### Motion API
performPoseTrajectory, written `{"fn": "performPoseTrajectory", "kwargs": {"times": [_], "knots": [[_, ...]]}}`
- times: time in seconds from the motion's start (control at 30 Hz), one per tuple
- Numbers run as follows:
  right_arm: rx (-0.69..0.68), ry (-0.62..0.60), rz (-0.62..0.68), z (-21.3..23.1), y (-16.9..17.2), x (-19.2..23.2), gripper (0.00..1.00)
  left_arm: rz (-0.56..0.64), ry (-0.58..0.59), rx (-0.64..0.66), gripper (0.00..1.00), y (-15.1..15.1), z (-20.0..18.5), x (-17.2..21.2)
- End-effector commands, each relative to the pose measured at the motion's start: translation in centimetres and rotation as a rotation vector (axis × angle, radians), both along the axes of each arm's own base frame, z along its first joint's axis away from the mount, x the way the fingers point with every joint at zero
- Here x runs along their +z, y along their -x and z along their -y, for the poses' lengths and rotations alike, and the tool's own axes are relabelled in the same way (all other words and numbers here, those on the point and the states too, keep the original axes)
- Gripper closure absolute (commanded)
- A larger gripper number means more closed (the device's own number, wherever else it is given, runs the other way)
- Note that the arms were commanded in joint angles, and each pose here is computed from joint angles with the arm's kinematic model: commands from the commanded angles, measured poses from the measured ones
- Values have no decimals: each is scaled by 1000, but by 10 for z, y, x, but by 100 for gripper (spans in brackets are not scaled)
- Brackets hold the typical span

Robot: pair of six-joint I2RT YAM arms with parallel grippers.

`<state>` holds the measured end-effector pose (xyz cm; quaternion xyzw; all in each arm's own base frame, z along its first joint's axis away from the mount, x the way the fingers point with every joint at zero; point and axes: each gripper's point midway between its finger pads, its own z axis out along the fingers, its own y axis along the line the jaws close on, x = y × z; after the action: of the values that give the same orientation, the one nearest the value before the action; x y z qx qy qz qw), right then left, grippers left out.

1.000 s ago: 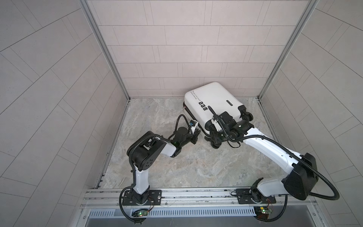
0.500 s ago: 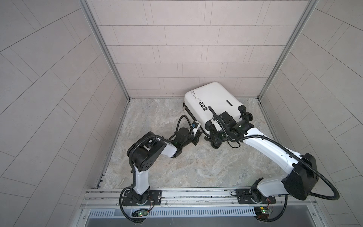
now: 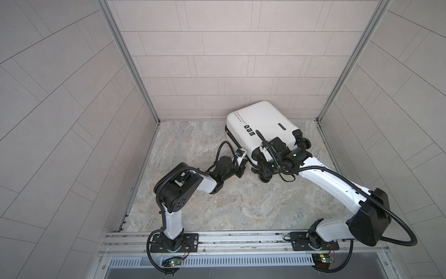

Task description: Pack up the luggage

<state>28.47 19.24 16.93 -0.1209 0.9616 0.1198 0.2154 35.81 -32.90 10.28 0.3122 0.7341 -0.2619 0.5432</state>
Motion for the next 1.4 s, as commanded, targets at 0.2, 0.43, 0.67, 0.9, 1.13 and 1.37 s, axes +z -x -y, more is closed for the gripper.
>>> {"fn": "performPoseTrajectory", "kwargs": {"times": [0.2, 0.43, 0.67, 0.9, 1.13, 1.37], "knots": [[-43, -113, 169, -12, -24, 62, 100, -11, 34, -74, 100, 19, 5, 18], [-34, -149, 194, -22, -33, 76, 100, -39, 18, -100, 100, 34, 9, 12], [-13, -149, 194, -32, -42, 79, 100, -36, 20, -120, 100, 45, 16, 21], [3, -143, 196, -40, -52, 78, 100, -30, 26, -156, 100, 59, 20, 34], [24, -164, 180, -56, -56, 73, 100, -27, 29, -181, 100, 74, 30, 36], [31, -173, 175, -66, -56, 70, 100, -12, 79, -191, 100, 88, 42, 44]]}}
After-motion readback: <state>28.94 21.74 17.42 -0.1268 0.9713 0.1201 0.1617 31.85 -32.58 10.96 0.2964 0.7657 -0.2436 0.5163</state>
